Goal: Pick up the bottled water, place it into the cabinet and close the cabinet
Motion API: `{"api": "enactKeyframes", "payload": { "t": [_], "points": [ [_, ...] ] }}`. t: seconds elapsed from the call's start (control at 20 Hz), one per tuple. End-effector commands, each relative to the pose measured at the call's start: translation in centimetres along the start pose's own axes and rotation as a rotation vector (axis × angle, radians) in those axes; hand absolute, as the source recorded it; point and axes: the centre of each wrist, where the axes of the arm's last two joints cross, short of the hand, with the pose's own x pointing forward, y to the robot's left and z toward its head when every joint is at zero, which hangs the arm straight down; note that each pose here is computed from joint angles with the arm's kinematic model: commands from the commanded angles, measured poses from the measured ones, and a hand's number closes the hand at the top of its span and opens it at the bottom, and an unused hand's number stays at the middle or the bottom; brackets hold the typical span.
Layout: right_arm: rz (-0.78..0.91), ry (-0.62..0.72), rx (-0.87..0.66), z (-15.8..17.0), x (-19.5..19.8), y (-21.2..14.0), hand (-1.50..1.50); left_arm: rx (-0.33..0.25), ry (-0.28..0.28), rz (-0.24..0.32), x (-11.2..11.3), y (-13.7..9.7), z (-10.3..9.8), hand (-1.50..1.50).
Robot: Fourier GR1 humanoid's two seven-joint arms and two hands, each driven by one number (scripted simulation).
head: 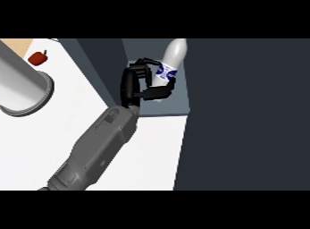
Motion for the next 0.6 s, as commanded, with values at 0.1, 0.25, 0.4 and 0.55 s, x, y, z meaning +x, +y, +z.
{"api": "enactKeyframes", "payload": {
  "t": [0.1, 0.25, 0.4, 0.55],
  "points": [
    [-0.056, -0.030, 0.017, 1.2, 1.8, 0.0, -1.50, 0.069, -0.008, -0.079, -0.5, 0.4, -1.7, 1.50],
    [-0.058, -0.050, 0.002, 0.6, 1.1, -0.3, -1.50, 0.109, -0.013, -0.164, -0.4, 0.6, -2.9, 1.50],
    [-0.072, -0.036, 0.027, 1.7, 1.5, -0.4, -1.50, 0.137, -0.020, -0.203, -2.4, 1.8, -1.7, 1.50],
    [-0.062, -0.047, 0.016, 1.6, 1.4, 0.1, -1.50, 0.138, -0.031, -0.190, -1.6, 1.7, -2.8, 1.50]
  ]
}}
